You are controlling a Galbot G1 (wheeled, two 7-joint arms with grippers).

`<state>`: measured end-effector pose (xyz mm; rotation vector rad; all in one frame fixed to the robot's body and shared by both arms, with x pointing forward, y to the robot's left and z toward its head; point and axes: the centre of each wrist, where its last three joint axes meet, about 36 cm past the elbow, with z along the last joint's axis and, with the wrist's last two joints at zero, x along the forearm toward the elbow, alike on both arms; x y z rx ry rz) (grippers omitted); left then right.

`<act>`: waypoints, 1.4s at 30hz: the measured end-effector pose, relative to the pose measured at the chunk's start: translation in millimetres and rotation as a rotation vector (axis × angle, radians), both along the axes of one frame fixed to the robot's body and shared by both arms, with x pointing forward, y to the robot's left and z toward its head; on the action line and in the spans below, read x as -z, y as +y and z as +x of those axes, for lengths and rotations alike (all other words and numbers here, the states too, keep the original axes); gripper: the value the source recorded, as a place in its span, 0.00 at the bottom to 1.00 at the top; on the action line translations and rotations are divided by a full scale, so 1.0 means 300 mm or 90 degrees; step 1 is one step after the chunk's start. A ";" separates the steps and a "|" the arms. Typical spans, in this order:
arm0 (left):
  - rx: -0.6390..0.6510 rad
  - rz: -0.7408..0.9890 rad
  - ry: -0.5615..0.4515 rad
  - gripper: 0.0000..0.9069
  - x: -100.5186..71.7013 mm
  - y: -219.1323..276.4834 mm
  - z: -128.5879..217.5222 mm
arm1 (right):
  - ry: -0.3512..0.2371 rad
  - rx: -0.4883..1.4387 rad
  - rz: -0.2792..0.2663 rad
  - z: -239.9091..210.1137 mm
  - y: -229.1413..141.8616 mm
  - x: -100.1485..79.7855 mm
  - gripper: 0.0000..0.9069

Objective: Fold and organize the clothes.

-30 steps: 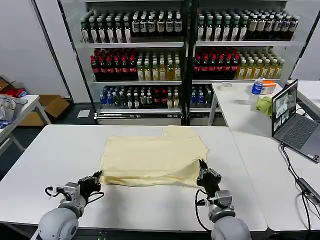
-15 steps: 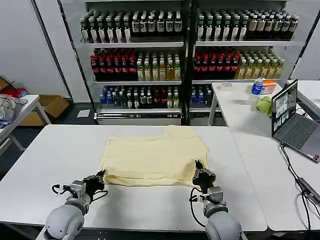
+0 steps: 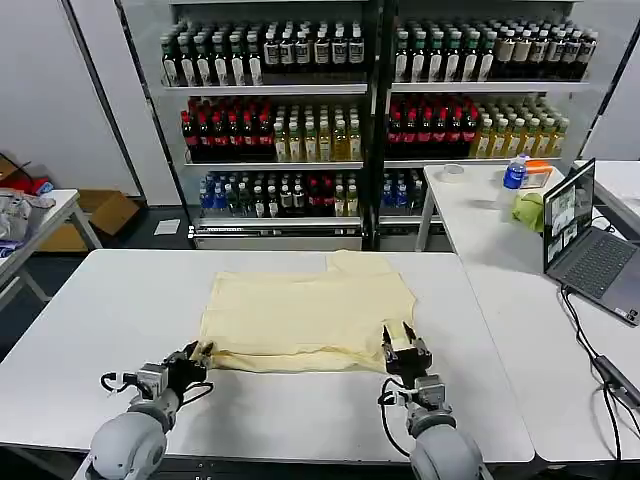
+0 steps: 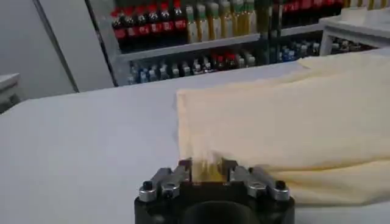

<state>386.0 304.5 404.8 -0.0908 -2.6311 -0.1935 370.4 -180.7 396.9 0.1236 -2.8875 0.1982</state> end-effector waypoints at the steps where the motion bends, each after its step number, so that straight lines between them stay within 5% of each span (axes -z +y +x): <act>1: -0.001 0.000 -0.001 1.00 -0.003 0.004 -0.003 | 0.002 0.002 0.001 -0.004 -0.002 0.000 1.00; 26: -0.020 -0.002 0.026 1.00 0.055 0.038 0.008 | 0.113 0.066 0.027 -0.094 -0.054 0.055 1.00; 27: -0.022 -0.002 0.027 0.96 0.058 0.039 0.010 | 0.117 0.066 0.028 -0.093 -0.051 0.058 0.89; 28: -0.023 -0.001 0.028 0.36 0.061 0.041 0.012 | 0.121 0.066 0.029 -0.092 -0.048 0.059 0.57; 29: -0.025 0.000 0.030 0.17 0.063 0.044 0.013 | 0.125 0.066 0.030 -0.091 -0.046 0.062 0.39; 30: -0.025 0.000 0.030 0.01 0.064 0.045 0.014 | 0.129 0.065 0.032 -0.092 -0.044 0.065 0.00; 42: -0.020 -0.010 0.032 0.02 0.061 0.047 -0.002 | 0.159 0.051 0.047 -0.115 -0.021 0.082 0.00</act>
